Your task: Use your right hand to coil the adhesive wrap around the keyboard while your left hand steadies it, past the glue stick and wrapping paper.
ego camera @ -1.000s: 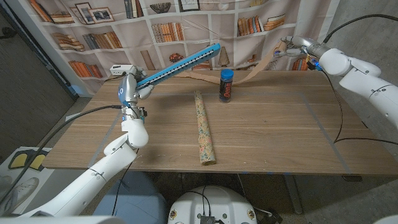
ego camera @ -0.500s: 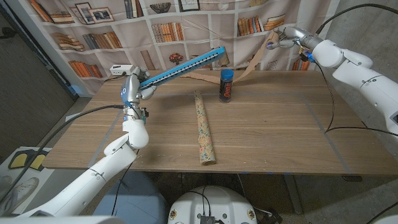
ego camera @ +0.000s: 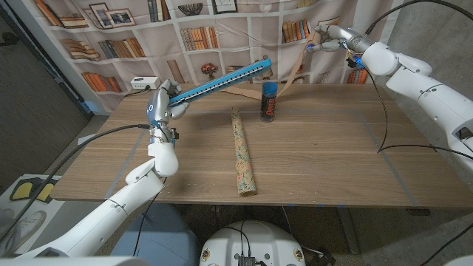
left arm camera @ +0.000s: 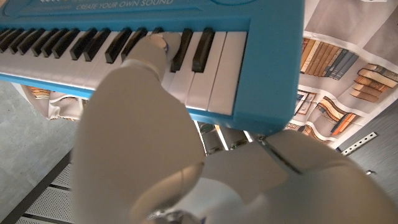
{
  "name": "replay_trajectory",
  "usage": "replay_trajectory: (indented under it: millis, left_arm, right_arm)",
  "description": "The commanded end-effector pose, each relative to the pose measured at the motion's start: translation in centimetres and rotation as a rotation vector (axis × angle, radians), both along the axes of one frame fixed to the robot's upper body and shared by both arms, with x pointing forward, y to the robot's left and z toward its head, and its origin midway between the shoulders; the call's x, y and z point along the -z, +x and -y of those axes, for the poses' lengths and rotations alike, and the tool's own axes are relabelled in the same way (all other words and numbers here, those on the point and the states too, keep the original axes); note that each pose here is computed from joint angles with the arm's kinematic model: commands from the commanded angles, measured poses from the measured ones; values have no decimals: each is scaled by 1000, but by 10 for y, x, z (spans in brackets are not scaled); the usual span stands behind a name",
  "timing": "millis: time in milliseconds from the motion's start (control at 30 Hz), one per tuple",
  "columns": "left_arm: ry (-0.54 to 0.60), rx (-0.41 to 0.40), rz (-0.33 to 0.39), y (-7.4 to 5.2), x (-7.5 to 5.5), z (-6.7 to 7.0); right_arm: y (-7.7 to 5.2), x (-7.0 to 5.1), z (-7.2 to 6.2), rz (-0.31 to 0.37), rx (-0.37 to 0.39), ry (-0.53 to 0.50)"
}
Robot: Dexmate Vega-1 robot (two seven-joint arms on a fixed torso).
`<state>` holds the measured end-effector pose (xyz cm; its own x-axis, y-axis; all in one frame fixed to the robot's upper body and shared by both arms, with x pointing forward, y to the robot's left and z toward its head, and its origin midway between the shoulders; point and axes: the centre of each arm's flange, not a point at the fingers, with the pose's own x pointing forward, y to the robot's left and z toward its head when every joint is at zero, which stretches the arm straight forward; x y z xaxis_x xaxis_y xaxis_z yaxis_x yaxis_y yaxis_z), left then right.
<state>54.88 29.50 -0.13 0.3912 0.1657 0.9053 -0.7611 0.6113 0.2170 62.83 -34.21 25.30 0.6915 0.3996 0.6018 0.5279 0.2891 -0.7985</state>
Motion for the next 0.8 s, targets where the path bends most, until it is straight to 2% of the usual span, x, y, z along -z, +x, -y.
replay_trajectory:
  millis: [33,367,600,800]
  left_arm:
    - [17,36,-3,1,2,11]
    - [19,72,-19,5,4,19]
    - [40,122,-26,8,4,32]
    - [46,110,-16,6,1,31]
  right_arm:
    - [4,-13,-25,18,-47,-21]
    - [0,-16,-32,31,-64,-33]
    - [0,-14,-37,30,-83,-37]
    - [-1,-11,-42,30,-102,-35]
